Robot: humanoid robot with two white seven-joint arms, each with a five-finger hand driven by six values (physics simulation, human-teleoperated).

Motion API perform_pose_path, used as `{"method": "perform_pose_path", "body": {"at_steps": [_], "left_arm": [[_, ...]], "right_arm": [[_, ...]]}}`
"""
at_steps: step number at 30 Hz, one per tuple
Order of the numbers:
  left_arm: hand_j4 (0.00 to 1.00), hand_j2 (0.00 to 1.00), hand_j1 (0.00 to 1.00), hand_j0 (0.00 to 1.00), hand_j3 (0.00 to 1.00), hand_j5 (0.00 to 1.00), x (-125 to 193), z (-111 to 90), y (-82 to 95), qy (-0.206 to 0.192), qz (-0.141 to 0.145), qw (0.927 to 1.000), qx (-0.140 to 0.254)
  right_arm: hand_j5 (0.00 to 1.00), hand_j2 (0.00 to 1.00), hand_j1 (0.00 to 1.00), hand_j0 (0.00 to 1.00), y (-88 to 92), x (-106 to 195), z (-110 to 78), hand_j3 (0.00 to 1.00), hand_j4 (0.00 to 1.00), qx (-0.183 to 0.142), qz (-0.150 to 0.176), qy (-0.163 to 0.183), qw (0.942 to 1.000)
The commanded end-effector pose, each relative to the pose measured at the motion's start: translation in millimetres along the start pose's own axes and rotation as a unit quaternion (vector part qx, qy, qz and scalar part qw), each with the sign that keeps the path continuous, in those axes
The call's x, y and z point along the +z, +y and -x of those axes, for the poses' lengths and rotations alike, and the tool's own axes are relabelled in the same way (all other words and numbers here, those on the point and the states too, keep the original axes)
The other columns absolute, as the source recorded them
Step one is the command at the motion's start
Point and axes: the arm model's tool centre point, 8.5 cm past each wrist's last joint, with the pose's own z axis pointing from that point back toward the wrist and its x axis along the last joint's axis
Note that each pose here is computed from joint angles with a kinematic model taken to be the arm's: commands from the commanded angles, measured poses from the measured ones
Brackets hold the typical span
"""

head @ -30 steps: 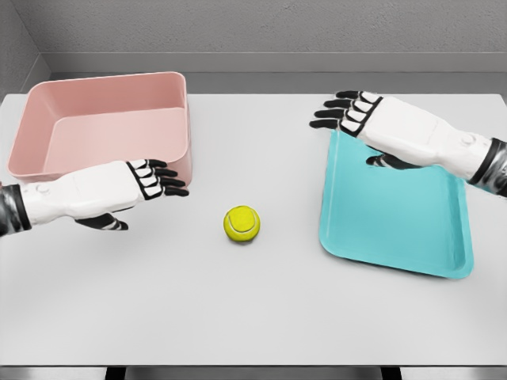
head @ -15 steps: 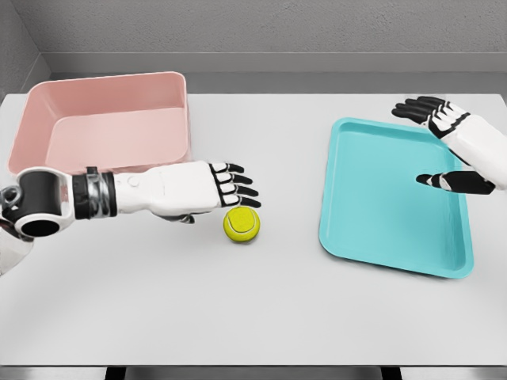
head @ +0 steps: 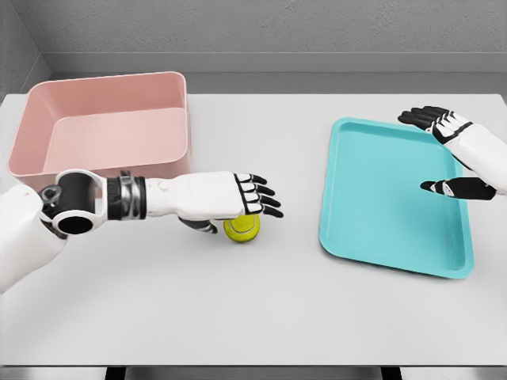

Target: Put the tennis from the blue tray into the pink basket with both arms

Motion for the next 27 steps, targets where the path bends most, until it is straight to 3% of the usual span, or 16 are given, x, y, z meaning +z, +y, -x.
{"method": "perform_pose_path", "body": {"at_steps": [1, 11, 27], "left_arm": [[1.00, 1.00, 1.00, 1.00, 1.00, 1.00, -1, 1, -1.0, 0.000, -0.002, 1.0000, 0.007], [1.00, 1.00, 1.00, 1.00, 1.00, 1.00, -8, 6, -16.2, 0.003, 0.012, 0.9996, 0.026], [1.00, 1.00, 1.00, 1.00, 1.00, 1.00, -12, 10, -26.0, 0.008, 0.019, 0.9990, 0.039]], "right_arm": [[1.00, 1.00, 1.00, 1.00, -0.7, 0, 0.2, 1.00, 1.00, -0.003, 0.002, 0.000, 1.0000], [1.00, 1.00, 1.00, 1.00, -0.9, 1, 0.5, 1.00, 1.00, -0.002, 0.002, 0.001, 1.0000], [1.00, 1.00, 1.00, 1.00, -1.0, 2, -0.4, 1.00, 1.00, -0.003, 0.002, 0.000, 1.0000]]}}
